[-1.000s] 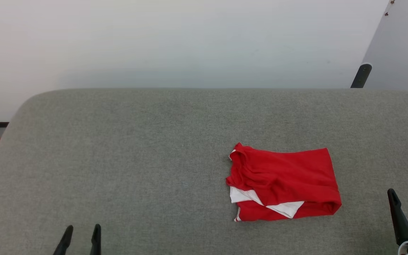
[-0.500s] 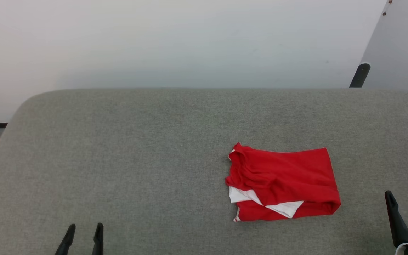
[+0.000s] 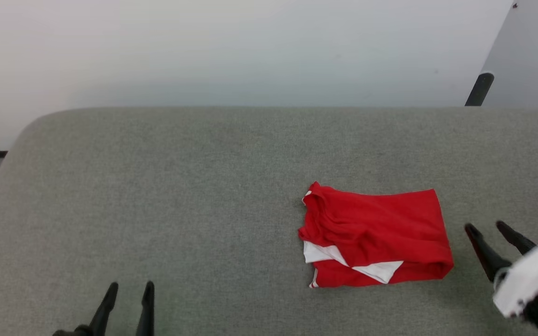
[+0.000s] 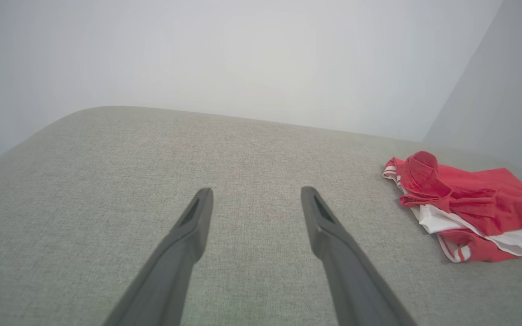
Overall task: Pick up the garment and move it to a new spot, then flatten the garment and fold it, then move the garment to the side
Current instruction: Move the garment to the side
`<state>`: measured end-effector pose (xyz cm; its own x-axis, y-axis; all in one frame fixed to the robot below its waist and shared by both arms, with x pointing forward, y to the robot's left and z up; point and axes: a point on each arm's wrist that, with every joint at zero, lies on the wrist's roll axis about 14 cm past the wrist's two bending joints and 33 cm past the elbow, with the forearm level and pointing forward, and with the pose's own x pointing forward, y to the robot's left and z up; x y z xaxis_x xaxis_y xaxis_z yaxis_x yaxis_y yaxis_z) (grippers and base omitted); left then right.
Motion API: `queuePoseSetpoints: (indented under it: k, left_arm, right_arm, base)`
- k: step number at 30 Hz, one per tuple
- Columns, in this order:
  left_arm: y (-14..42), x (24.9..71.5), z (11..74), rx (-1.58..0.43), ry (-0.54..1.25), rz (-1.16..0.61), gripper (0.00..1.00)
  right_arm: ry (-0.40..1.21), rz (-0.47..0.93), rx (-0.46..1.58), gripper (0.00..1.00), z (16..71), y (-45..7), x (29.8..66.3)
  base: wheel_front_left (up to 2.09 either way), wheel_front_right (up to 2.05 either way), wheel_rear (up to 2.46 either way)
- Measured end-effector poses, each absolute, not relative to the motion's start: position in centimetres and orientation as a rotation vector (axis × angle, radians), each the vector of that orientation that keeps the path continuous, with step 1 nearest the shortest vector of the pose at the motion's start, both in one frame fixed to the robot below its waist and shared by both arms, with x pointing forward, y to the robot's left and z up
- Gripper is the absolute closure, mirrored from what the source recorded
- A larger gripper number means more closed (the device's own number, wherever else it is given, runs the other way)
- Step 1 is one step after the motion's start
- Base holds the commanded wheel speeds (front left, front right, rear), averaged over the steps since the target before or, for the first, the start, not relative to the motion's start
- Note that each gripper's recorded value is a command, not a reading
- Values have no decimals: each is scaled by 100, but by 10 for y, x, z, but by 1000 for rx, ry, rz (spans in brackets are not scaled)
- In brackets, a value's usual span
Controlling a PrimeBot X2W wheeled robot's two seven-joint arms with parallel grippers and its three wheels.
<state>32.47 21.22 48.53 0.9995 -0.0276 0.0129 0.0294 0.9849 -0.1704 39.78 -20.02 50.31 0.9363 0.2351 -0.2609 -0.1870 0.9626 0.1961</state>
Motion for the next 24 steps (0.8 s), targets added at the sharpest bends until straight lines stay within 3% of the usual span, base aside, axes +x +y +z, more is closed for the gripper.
queuePoseSetpoints:
  k: [8, 14, 24]
  left_arm:
    - [203, 342, 482, -188, 1, -50, 0]
    - [206, 350, 475, -195, 21, -34, 0]
    - [224, 349, 462, -198, 61, 31, 0]
  right_arm:
    - [782, 299, 140, 0, 460, -185, 419]
    - [907, 293, 123, 0, 450, -177, 449]
    - [1089, 312, 102, 0, 394, -153, 448]
  base:
    - [0, 0, 0]
    - [0, 0, 0]
    - [0, 0, 0]
